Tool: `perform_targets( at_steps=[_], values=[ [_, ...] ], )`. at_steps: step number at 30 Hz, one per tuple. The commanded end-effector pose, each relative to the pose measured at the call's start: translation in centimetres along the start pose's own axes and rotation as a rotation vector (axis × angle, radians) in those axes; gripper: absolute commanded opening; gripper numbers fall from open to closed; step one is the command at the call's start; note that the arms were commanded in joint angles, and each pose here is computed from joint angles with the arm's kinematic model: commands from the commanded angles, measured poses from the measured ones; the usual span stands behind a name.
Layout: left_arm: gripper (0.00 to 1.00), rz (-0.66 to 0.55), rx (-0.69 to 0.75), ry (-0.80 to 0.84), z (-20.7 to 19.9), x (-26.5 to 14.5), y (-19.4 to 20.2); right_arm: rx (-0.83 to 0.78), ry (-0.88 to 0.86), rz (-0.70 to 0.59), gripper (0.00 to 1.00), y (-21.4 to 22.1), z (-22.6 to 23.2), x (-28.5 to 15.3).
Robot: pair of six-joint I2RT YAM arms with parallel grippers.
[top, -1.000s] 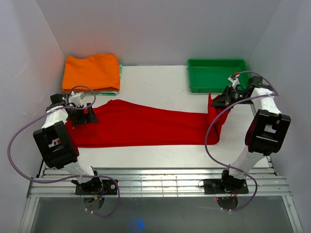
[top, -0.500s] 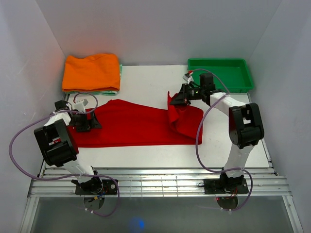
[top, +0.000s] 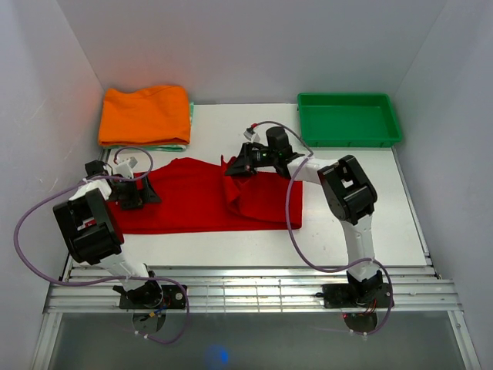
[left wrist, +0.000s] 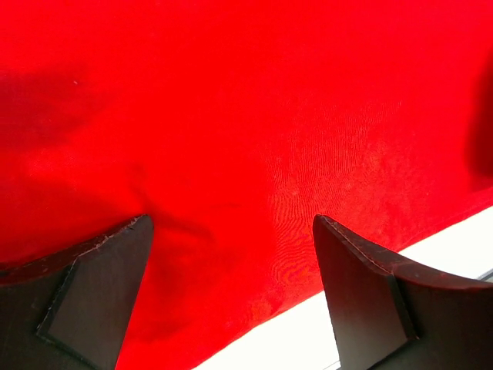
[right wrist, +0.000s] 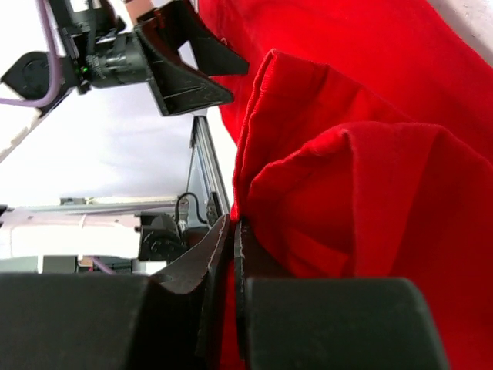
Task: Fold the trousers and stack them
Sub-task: Fold the trousers
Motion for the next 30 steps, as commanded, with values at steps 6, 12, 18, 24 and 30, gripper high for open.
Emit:
perform_targets(
  at_steps=[6, 12, 18, 24, 30],
  values=[
    [0.98, 0.067, -0.022, 0.005, 0.5, 1.8, 2.1, 0.004, -0.049, -0.044, 0.08, -0.6, 0.4, 4.1],
    [0.98, 0.074, -0.026, 0.005, 0.6, 1.9, 2.3, 0.010, -0.056, -0.041, 0.08, -0.1, 1.0, 5.9],
    [0.98, 0.074, -0.022, -0.002, 0.7, 1.9, 2.3, 0.005, -0.057, -0.007, 0.08, 1.4, 0.9, 8.5],
    [0.98, 0.061, -0.014, 0.001, 0.5, 1.6, 2.2, -0.004, -0.030, 0.015, 0.51, 2.2, -0.6, 9.8],
    [0.98, -0.076, 0.036, 0.130, -2.1, -0.5, -0.7, -0.209, -0.105, 0.065, 0.98, 1.8, 5.1, 7.5]
  ],
)
Point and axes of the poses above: each gripper's point midway between its finger pads, its own x axis out along the fingers, its own z axis along the line the jaws close on, y = z × x, the point moved 7 cm from there along -x, back along the fingers, and after that the axes turned 9 degrees about x, right-handed, at the moved point
